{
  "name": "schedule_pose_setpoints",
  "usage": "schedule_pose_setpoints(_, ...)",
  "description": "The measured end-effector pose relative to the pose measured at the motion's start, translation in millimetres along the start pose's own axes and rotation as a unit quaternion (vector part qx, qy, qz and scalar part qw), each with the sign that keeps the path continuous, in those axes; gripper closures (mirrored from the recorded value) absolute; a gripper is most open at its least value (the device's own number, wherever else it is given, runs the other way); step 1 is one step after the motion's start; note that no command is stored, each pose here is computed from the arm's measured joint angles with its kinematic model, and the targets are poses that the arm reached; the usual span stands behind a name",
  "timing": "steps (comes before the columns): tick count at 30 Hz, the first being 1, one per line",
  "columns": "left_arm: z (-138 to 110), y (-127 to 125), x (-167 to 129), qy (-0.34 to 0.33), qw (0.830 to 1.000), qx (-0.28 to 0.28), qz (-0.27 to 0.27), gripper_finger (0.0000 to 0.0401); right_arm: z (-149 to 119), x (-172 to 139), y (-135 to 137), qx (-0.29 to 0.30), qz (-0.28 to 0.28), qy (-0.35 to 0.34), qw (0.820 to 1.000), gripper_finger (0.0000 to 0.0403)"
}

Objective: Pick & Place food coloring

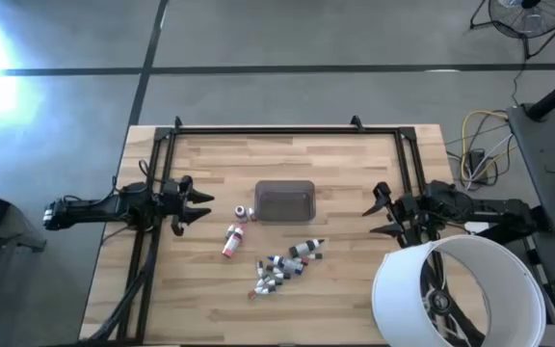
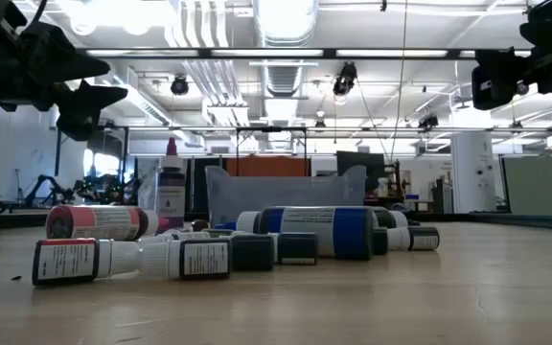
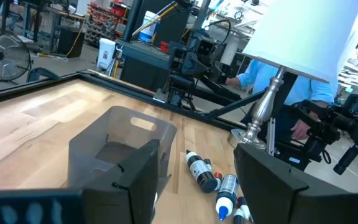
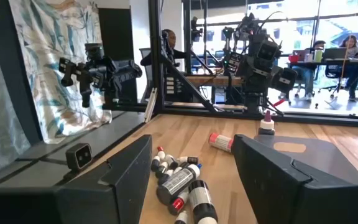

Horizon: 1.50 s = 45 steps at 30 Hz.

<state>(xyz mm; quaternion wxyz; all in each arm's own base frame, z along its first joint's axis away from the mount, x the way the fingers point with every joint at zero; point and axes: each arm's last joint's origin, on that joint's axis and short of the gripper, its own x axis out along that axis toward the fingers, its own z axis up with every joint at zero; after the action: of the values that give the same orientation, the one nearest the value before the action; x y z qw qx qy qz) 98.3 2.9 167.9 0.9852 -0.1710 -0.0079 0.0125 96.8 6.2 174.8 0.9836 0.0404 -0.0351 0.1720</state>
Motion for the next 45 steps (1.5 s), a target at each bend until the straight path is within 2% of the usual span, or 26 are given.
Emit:
schedule_pose_setpoints(35,0.0,0.0,0.0,0.000,1.000,0.000,0.000,0.0218,0.1,0.0,0.0,0.000,0.000,0.000,1.000,0.0183)
schedule_pose_setpoints(37,0.0,0.0,0.0,0.000,1.000,0.000,0.000,0.0218,0.8,0.0,-0.9,-0.001,-0.016,-0.005,1.000,0.0183)
schedule_pose_setpoints(38,0.0,0.0,0.0,0.000,1.000,0.000,0.000,0.0218,0.7,-0.1,-2.2,0.013,-0.037,-0.006,0.999,0.0183)
schedule_pose_setpoints(40,0.0,0.0,0.0,0.000,1.000,0.000,0.000,0.0218,-0.4,-0.4,-5.2,0.114,-0.087,-0.015,0.990,0.0183)
schedule_pose_setpoints(41,0.0,0.0,0.0,0.000,1.000,0.000,0.000,0.0218,-0.9,-0.7,-6.8,0.185,-0.113,-0.025,0.976,0.0183)
schedule_pose_setpoints(43,0.0,0.0,0.0,0.000,1.000,0.000,0.000,0.0218,-3.4,-0.9,-10.0,0.313,-0.158,-0.045,0.935,0.0183)
schedule_pose_setpoints(45,0.0,0.0,0.0,0.000,1.000,0.000,0.000,0.0218,-9.7,0.2,-11.9,0.399,-0.182,-0.035,0.898,0.0183)
